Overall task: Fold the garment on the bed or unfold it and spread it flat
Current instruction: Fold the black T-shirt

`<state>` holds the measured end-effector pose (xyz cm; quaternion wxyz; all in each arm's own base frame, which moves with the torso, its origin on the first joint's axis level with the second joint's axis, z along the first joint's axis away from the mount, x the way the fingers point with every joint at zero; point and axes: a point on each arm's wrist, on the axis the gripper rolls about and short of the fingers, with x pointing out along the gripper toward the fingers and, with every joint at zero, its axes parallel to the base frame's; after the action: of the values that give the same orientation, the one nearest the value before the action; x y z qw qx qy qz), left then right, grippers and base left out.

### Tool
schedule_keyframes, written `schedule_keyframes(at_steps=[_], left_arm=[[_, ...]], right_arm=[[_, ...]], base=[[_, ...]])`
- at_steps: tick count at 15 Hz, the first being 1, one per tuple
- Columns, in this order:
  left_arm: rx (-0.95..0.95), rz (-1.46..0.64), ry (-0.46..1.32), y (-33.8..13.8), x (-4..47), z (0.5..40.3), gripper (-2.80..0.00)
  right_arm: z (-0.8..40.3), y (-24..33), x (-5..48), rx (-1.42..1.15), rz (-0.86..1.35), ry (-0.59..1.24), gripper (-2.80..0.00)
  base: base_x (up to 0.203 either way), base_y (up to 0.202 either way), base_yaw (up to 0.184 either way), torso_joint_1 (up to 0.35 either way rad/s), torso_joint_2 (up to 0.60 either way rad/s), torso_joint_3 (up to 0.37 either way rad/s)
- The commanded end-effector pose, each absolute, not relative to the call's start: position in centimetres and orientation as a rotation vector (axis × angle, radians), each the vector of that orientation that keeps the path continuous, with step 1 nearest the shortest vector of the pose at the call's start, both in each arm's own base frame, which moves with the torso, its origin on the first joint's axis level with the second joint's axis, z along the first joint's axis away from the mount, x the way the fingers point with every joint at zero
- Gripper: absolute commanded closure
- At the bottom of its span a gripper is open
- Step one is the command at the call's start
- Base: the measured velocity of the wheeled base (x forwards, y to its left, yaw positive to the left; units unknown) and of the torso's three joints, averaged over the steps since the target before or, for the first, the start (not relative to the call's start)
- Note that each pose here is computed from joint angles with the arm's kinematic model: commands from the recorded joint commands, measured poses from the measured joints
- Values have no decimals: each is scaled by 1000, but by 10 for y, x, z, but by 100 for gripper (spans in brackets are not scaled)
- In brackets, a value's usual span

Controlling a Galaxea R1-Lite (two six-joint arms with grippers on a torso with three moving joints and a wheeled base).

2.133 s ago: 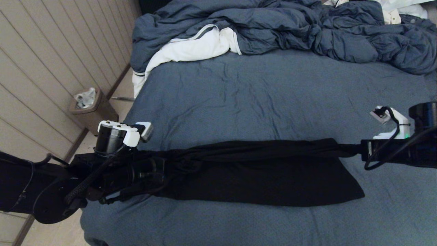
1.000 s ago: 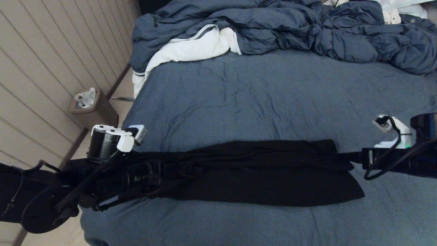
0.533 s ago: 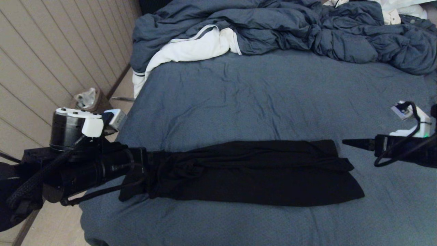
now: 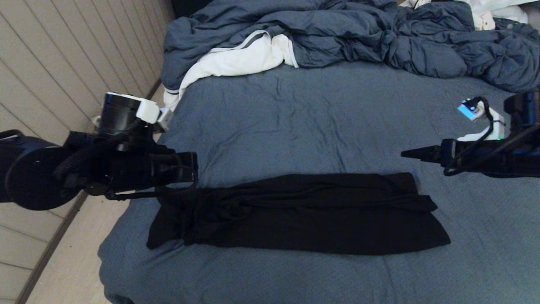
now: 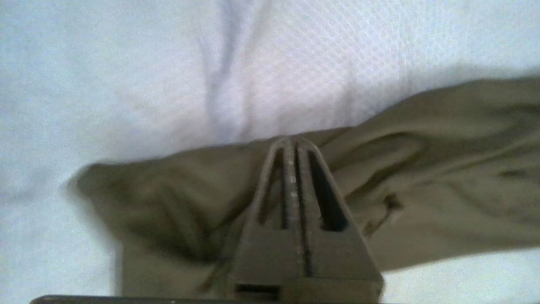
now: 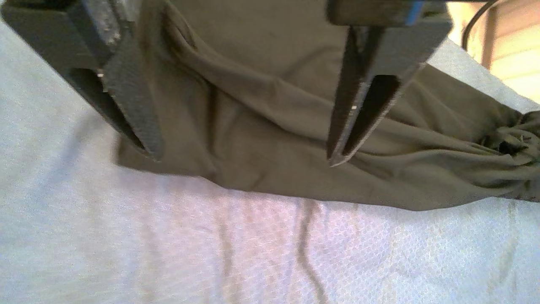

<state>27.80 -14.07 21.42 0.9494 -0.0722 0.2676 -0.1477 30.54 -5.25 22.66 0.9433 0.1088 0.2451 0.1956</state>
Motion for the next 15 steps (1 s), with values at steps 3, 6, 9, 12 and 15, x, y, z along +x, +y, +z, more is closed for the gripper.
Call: schedule_keyframes(at_steps=[3, 6, 9, 12, 15], left_arm=[[-83, -300, 677, -181, 317, 167, 0], [-88, -337, 693, -192, 316, 163, 0], [-86, -358, 707, -200, 317, 158, 0], [-106, -357, 694, -201, 319, 162, 0], [-137, -355, 673, -202, 322, 169, 0]], right_arm=[[200, -30, 344, 192, 373, 641, -280], [193, -17, 347, 174, 397, 678, -280], [194, -10, 345, 157, 387, 689, -280], [202, -10, 342, 147, 376, 660, -280], [204, -10, 339, 147, 376, 655, -280]], base=[[0, 0, 0, 0, 0, 0], [0, 0, 0, 0, 0, 0], [0, 0, 0, 0, 0, 0], [0, 0, 0, 0, 0, 0], [0, 0, 0, 0, 0, 0]])
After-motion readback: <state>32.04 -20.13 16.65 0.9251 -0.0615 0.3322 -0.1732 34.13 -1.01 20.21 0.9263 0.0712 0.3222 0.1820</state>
